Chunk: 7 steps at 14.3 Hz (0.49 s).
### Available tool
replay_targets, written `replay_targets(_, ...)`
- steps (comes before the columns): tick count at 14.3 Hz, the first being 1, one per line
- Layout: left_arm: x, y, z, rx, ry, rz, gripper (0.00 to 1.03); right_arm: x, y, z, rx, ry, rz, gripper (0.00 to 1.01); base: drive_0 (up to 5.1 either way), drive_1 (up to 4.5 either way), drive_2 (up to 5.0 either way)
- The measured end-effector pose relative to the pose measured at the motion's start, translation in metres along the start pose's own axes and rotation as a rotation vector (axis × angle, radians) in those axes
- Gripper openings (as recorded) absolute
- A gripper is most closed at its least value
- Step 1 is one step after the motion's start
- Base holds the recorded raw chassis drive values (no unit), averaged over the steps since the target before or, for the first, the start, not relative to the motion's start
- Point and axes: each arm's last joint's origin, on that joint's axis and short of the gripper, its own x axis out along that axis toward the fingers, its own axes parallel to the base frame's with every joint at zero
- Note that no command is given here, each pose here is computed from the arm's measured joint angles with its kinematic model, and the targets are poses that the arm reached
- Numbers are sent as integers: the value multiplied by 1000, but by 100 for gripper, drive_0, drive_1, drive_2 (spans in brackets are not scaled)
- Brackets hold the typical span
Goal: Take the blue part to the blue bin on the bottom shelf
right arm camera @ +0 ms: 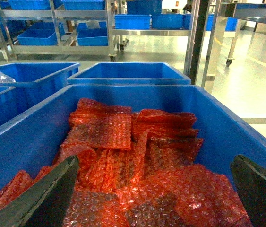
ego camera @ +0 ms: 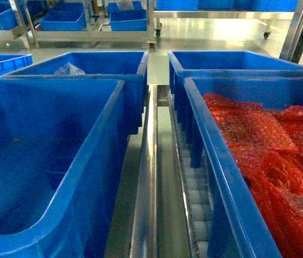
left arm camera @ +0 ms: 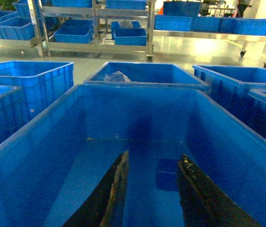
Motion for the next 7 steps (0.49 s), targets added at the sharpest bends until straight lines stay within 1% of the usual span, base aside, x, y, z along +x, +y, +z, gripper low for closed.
replay_targets(2, 0, 0, 0, 0, 0, 0, 50, 0, 0, 0, 0, 0, 0, 98, 0, 0, 0)
replay_targets(3, 0, 0, 0, 0, 0, 0, 58, 0, 0, 0, 0, 0, 0, 98, 0, 0, 0)
replay_targets(6, 0, 0, 0, 0, 0, 0, 98, 0, 0, 0, 0, 0, 0, 98, 0, 0, 0)
replay_targets(7, 0, 0, 0, 1, 0, 0, 98, 0, 0, 0, 0, 0, 0, 98, 0, 0, 0)
